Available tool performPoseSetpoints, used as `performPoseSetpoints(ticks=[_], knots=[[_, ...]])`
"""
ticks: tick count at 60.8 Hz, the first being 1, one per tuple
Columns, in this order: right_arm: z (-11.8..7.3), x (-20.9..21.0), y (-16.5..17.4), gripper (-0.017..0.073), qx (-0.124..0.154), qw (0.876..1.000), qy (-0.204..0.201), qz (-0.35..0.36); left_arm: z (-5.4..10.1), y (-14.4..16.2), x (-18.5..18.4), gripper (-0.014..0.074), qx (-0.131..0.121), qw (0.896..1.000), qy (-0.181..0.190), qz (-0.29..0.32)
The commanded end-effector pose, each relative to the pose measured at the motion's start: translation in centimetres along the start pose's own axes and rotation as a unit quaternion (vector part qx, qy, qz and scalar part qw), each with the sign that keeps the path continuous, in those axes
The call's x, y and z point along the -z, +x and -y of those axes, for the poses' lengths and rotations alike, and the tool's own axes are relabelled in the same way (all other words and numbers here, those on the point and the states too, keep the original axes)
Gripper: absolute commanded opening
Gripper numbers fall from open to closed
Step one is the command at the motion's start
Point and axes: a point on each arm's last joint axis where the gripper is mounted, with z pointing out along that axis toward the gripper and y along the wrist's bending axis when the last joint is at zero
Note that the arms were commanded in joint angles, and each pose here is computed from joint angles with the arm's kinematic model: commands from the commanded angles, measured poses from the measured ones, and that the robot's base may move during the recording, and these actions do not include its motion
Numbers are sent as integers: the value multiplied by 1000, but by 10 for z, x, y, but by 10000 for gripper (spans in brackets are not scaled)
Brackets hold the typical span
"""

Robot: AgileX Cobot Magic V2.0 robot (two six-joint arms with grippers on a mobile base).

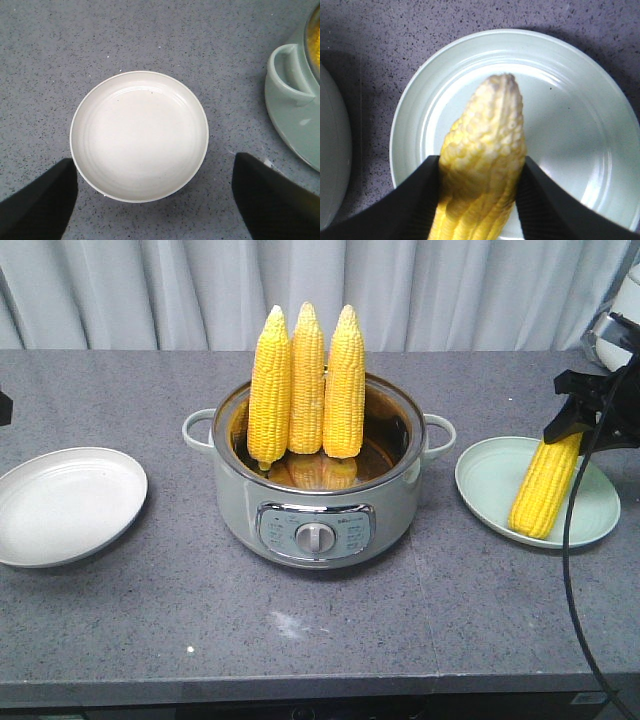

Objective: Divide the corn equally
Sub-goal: 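Lower the corn onto the green plate and open the right gripper, then reach the left gripper to the corn cob nearest the white plate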

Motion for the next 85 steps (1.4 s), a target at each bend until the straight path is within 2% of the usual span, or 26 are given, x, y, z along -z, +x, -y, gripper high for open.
performPoseSetpoints(ticks=[1, 8, 14, 20, 31, 37, 46, 59, 73, 80, 85], knots=[[-14, 28, 2, 443, 14, 1000, -11, 14, 0, -11, 13, 593, 3, 999, 0, 51], [-14, 28, 2, 570, 17, 1000, -9, 14, 0, -11, 13, 593, 3, 999, 0, 51], [-14, 29, 1, 634, 20, 1000, -8, 17, 0, -11, 13, 593, 3, 999, 0, 51], [-16, 32, 1, 640, 27, 999, -8, 25, 0, -11, 13, 593, 3, 999, 0, 51], [-35, 58, 1, 617, 77, 994, -27, 78, 0, -11, 13, 593, 3, 999, 0, 51], [-54, 85, 6, 603, 107, 987, -39, 116, 0, -11, 13, 593, 3, 999, 0, 51], [-78, 127, 23, 590, 150, 975, -30, 163, 0, -11, 13, 593, 3, 999, 0, 52], [-96, 156, 75, 590, 200, 947, 4, 250, 0, -12, 13, 593, 3, 998, 1, 57], [-103, 166, 119, 590, 226, 917, 34, 326, 0, -14, 13, 593, 4, 998, 2, 66], [-105, 170, 122, 590, 229, 915, 34, 330, 4, -20, 15, 593, -1, 995, 25, 97], [-105, 169, 122, 590, 229, 915, 34, 329, 12, -27, 14, 593, -13, 989, 67, 131]])
